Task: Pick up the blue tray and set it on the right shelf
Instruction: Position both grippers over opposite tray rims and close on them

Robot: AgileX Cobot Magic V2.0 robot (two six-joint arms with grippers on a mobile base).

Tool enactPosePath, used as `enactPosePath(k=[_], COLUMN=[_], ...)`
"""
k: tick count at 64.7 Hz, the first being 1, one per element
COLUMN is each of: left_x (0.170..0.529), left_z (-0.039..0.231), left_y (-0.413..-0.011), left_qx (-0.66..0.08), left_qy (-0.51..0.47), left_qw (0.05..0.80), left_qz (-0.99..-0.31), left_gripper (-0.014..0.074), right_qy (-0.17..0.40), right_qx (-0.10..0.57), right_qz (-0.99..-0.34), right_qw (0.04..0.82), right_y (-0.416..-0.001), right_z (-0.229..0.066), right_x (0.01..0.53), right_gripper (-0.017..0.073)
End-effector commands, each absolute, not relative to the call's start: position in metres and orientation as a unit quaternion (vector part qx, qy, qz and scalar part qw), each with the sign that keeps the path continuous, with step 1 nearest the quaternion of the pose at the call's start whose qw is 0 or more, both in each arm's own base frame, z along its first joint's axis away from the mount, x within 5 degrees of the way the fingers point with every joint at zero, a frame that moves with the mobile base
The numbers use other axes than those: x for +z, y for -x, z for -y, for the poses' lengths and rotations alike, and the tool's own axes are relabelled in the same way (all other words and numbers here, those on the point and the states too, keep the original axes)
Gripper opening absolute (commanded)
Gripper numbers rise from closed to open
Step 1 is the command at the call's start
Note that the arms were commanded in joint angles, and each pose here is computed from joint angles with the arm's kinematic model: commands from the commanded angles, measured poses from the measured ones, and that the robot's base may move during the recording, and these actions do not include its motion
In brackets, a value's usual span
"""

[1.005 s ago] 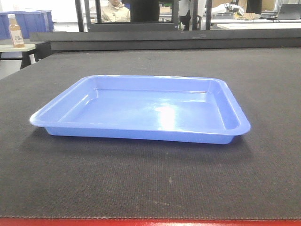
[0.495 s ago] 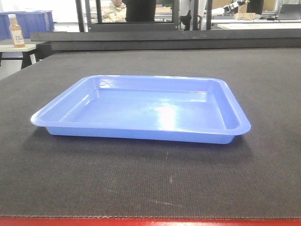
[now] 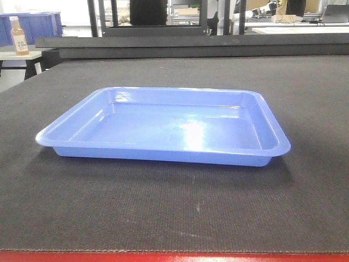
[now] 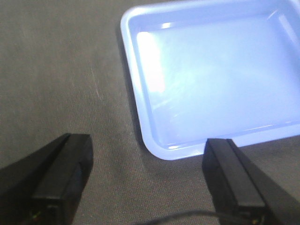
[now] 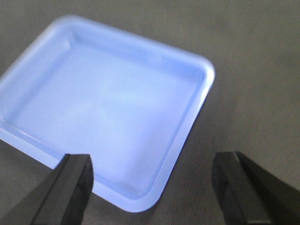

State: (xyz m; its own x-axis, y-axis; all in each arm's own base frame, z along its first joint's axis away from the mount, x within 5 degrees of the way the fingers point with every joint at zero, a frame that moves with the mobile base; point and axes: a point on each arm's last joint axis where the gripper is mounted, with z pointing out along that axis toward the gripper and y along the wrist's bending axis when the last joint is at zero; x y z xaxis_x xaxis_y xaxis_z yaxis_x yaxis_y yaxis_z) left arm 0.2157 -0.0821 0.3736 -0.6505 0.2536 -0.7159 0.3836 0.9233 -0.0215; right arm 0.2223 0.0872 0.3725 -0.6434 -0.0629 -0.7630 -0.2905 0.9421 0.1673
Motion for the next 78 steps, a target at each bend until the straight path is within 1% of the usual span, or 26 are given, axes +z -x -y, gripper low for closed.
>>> enactPosePath(k=[1,6,12,20,27,33,42,57,78], left_x=[0.386,0.374,0.361,0.34,0.323,0.309,0.294,0.269,0.249], left_z=[0.087,0.093,0.104,0.117,0.125,0.132,0.139,0.146,0.153], left_y=[-0.24,-0.269,-0.301,-0.336,-0.359,-0.374,-0.387,-0.397,-0.402], left_qx=[-0.082,-0.059,-0.057,-0.058,-0.055,-0.06,-0.071,-0.077,-0.077], left_qy=[-0.15,-0.13,-0.111,-0.088,-0.082,-0.08,-0.077,-0.074,-0.09], left_qw=[0.38,0.338,0.299,0.259,0.235,0.227,0.22,0.197,0.174], left_qz=[-0.909,-0.93,-0.946,-0.96,-0.967,-0.969,-0.97,-0.975,-0.978], left_gripper=[0.0401,0.0401,0.0401,0.0401,0.0401,0.0401,0.0401,0.0401,0.04], right_qy=[0.075,0.047,0.006,-0.036,-0.053,-0.053,-0.052,-0.052,-0.05], right_qx=[0.146,0.141,0.128,0.114,0.095,0.088,0.085,0.075,0.076], right_qz=[-0.901,-0.921,-0.939,-0.952,-0.961,-0.965,-0.968,-0.974,-0.974], right_qw=[0.401,0.36,0.318,0.282,0.256,0.239,0.23,0.205,0.208], right_y=[-0.249,-0.275,-0.305,-0.329,-0.343,-0.352,-0.362,-0.372,-0.378], right_z=[-0.096,-0.102,-0.11,-0.116,-0.118,-0.121,-0.125,-0.129,-0.132], right_x=[0.386,0.38,0.364,0.341,0.318,0.301,0.283,0.257,0.248], right_gripper=[0.061,0.061,0.061,0.061,0.061,0.061,0.061,0.061,0.061])
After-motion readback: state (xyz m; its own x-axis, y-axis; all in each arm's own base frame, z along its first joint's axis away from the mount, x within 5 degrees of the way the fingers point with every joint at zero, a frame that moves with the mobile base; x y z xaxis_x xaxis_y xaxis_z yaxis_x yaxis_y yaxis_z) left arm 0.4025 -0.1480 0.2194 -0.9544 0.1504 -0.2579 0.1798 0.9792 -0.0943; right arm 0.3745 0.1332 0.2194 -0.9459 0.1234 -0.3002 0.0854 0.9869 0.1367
